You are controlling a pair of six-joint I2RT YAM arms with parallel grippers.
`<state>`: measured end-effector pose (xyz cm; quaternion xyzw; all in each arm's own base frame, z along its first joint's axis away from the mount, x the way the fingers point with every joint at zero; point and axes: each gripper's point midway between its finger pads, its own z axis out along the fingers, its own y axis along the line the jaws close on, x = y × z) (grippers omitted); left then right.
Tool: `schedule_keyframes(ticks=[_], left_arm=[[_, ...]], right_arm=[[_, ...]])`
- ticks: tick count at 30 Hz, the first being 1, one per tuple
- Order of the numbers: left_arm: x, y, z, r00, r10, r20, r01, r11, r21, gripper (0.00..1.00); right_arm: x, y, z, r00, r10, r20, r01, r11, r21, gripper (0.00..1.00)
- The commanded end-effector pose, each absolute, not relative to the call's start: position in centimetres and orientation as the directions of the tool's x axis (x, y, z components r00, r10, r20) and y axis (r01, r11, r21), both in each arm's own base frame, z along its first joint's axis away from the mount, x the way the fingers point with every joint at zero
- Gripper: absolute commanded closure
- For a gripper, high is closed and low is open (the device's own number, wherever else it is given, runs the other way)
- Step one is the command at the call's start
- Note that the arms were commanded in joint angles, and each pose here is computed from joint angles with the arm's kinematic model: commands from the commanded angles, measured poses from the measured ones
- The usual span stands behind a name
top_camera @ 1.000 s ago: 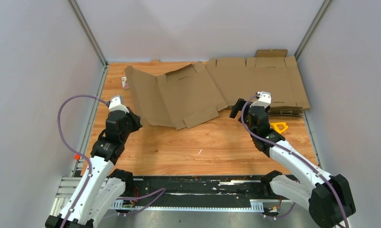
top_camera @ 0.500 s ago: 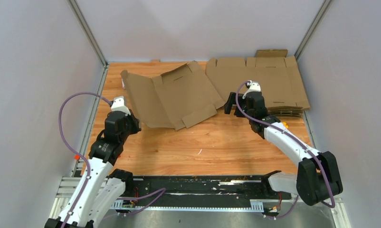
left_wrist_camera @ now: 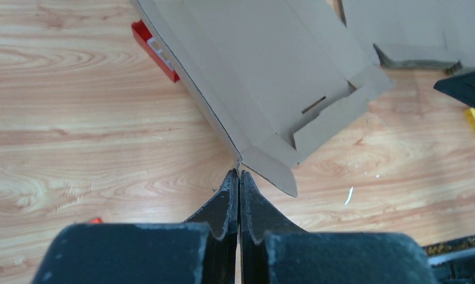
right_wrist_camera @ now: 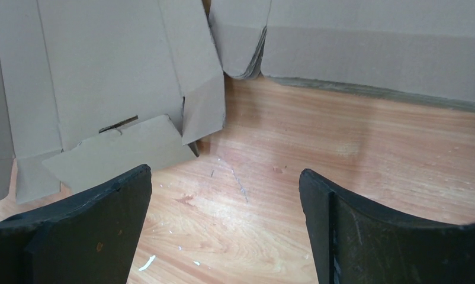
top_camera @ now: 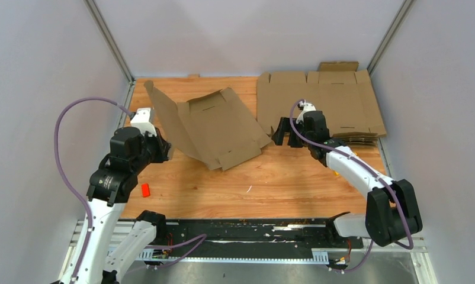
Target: Fold the paper box
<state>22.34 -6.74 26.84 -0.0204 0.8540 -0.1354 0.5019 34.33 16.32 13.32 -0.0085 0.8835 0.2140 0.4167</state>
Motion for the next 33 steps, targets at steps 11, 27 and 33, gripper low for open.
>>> schedule_keyframes(ticks=[11,27,33], left_arm=[[23.1,-3.0,22.8,-0.577,-0.06,-0.815,-0.036,0.998,-0.048,1.0],[23.4,-1.5,22.6,-0.514,-0.071,-0.855,-0.106,0.994,-0.018,1.0],[23.4,-1.7,22.6,-0.51,-0.073,-0.857,-0.095,0.995,-0.028,1.0]], right_arm=[[34.0,21.2,10.3,-0.737,-0.02,-0.675,-0.298,0.906,0.299,0.03],[43.0,21.1,9.0,-0.754,-0.033,-0.656,-0.244,0.941,0.233,0.03],[44.9,22.7,8.1,-0.753,-0.057,-0.655,-0.298,0.918,0.262,0.05]])
